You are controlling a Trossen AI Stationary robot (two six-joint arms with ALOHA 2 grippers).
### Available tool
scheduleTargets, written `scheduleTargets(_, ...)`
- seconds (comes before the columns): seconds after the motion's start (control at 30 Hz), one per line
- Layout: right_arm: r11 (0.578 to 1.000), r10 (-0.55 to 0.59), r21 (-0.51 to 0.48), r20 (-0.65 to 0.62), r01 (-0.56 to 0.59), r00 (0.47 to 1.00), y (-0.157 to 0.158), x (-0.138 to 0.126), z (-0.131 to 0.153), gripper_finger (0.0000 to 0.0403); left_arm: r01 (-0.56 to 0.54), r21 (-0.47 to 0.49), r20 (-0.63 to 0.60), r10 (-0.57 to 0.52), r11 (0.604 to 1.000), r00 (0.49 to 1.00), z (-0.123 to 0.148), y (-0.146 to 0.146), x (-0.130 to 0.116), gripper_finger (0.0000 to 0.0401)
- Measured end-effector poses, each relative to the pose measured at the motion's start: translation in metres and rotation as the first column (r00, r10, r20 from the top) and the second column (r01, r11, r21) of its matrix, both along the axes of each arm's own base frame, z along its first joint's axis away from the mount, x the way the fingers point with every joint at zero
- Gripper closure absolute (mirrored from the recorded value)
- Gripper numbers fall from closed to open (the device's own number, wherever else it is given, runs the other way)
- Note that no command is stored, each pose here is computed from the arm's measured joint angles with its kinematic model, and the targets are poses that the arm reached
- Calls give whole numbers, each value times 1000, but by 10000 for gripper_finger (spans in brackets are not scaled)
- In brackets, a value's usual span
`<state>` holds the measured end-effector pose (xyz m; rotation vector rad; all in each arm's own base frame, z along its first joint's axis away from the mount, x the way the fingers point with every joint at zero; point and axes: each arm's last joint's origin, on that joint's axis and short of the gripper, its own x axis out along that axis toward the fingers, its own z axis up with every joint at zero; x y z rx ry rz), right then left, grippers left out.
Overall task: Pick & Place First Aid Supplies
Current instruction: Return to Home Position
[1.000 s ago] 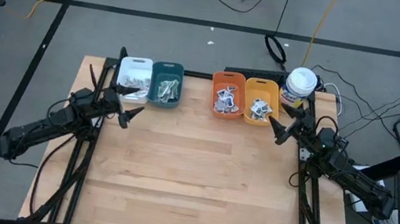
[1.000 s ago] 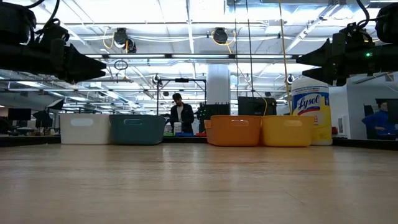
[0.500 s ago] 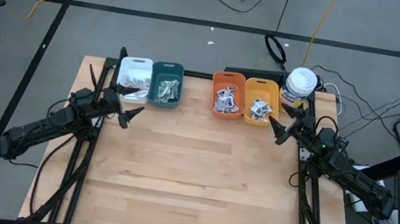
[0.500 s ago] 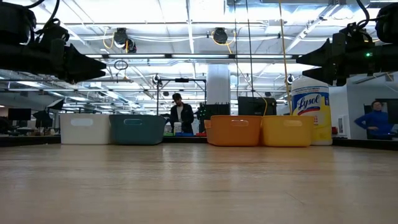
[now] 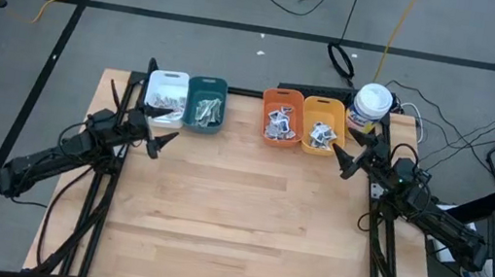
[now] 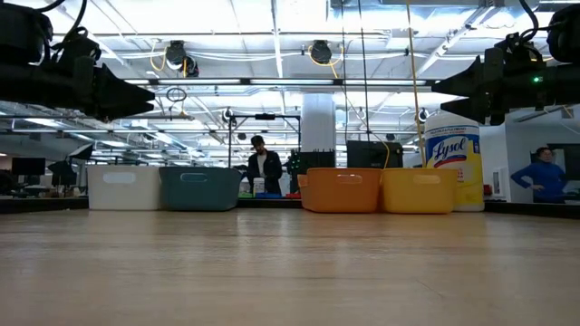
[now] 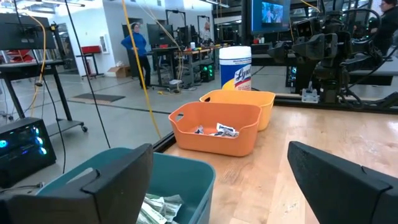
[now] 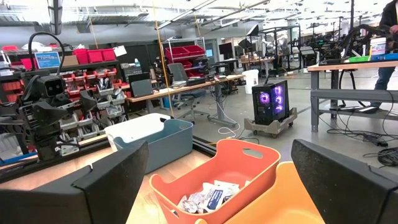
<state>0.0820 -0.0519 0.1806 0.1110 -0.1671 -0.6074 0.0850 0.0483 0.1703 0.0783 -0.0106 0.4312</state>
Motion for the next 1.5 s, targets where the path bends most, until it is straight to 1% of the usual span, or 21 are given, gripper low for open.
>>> scheduleTargets(0.2,1000,0,0,0,0,1000,0,0,0,11,0,0,0,0,1000,1000,0,0,0,16)
scheduleTargets(0.6,1000,0,0,0,0,1000,0,0,0,11,0,0,0,0,1000,1000,0,0,0,29)
scheduleTargets(0.93,1000,0,0,0,0,1000,0,0,0,11,0,0,0,0,1000,1000,0,0,0,16)
scheduleTargets(1.3,1000,0,0,0,0,1000,0,0,0,11,0,0,0,0,1000,1000,0,0,0,27)
scheduleTargets(1.5,1000,0,0,0,0,1000,0,0,0,11,0,0,0,0,1000,1000,0,0,0,17)
